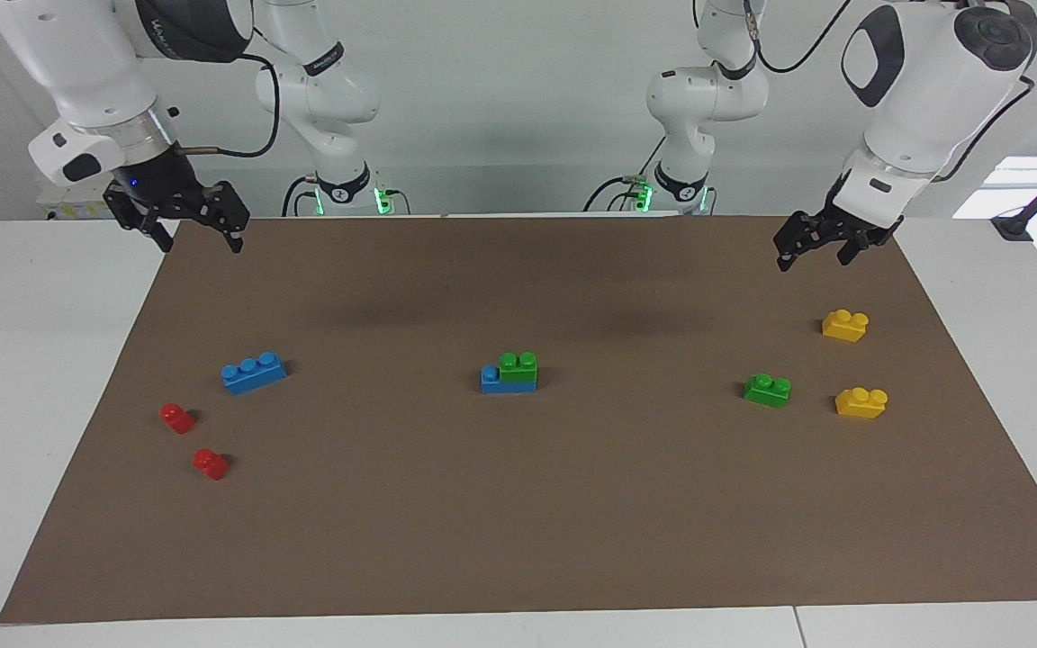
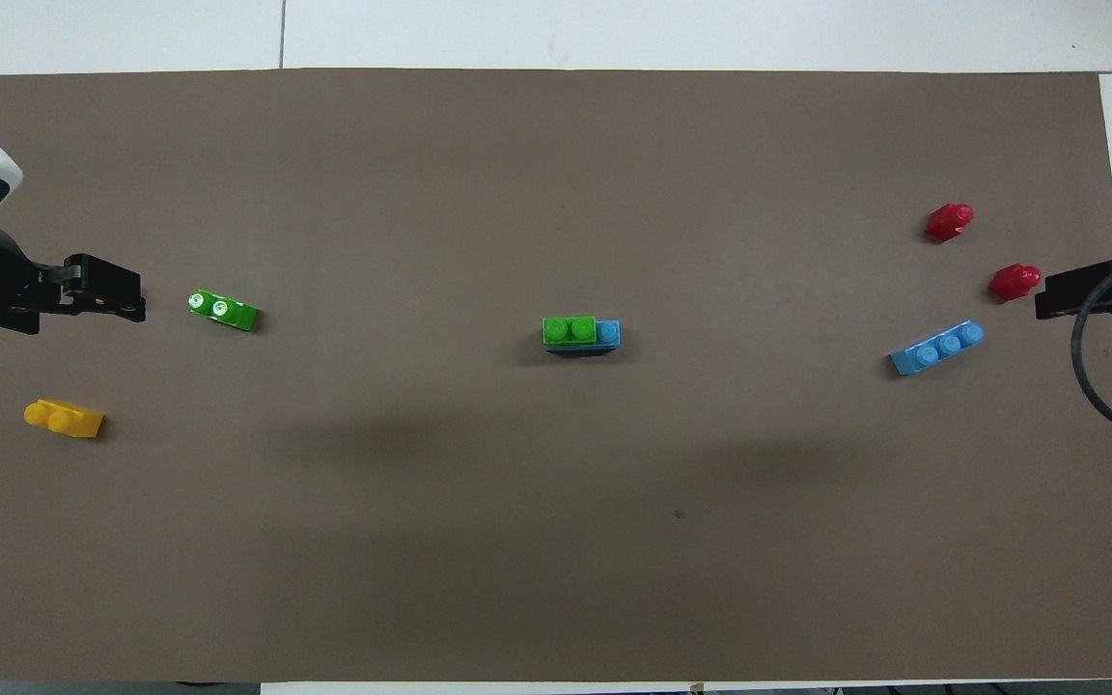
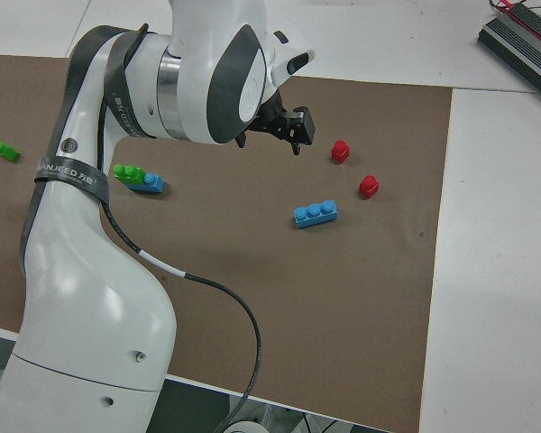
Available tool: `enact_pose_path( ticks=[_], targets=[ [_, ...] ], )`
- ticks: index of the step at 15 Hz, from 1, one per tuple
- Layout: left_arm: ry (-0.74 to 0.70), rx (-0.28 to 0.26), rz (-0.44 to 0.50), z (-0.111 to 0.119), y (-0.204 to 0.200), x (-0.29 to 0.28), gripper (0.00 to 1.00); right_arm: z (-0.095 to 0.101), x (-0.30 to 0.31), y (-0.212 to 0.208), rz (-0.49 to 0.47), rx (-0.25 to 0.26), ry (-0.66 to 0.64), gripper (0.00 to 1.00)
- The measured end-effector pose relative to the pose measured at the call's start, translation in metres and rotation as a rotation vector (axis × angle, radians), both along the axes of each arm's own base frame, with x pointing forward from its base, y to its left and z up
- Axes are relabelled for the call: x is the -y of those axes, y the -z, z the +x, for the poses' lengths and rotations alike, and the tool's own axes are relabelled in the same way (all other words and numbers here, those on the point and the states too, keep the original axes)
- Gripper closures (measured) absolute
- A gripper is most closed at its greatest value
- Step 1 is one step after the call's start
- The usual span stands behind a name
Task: Remove green block with left arm and hold with right
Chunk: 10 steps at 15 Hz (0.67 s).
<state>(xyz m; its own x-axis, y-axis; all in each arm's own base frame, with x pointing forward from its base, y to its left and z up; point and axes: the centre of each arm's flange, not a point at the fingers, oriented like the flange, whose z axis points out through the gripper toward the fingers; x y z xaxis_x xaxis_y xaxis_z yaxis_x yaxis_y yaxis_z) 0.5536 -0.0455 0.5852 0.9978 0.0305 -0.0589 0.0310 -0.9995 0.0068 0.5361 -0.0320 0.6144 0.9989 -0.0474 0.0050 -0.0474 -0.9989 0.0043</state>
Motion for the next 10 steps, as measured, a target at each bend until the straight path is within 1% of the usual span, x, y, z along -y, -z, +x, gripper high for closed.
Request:
enact_pose_path(
  ticks=[7,8,10],
  targets=[
    [0.006,0.003,-0.001,0.0003,-0.0002,0.0004,0.00,0.0006,0.0000,-0.0005,0.000,0.006,0.003,0.00],
    [0.005,0.008,-0.001,0.0008,-0.0007,0.0004,0.00,0.0014,0.0001,-0.0012,-0.001,0.013,0.017,0.00],
    [0.005,0.011,-0.001,0.0012,-0.0009,0.0002,0.00,0.0026,-0.0015,-0.0020,0.000,0.023,0.106,0.00]
  ],
)
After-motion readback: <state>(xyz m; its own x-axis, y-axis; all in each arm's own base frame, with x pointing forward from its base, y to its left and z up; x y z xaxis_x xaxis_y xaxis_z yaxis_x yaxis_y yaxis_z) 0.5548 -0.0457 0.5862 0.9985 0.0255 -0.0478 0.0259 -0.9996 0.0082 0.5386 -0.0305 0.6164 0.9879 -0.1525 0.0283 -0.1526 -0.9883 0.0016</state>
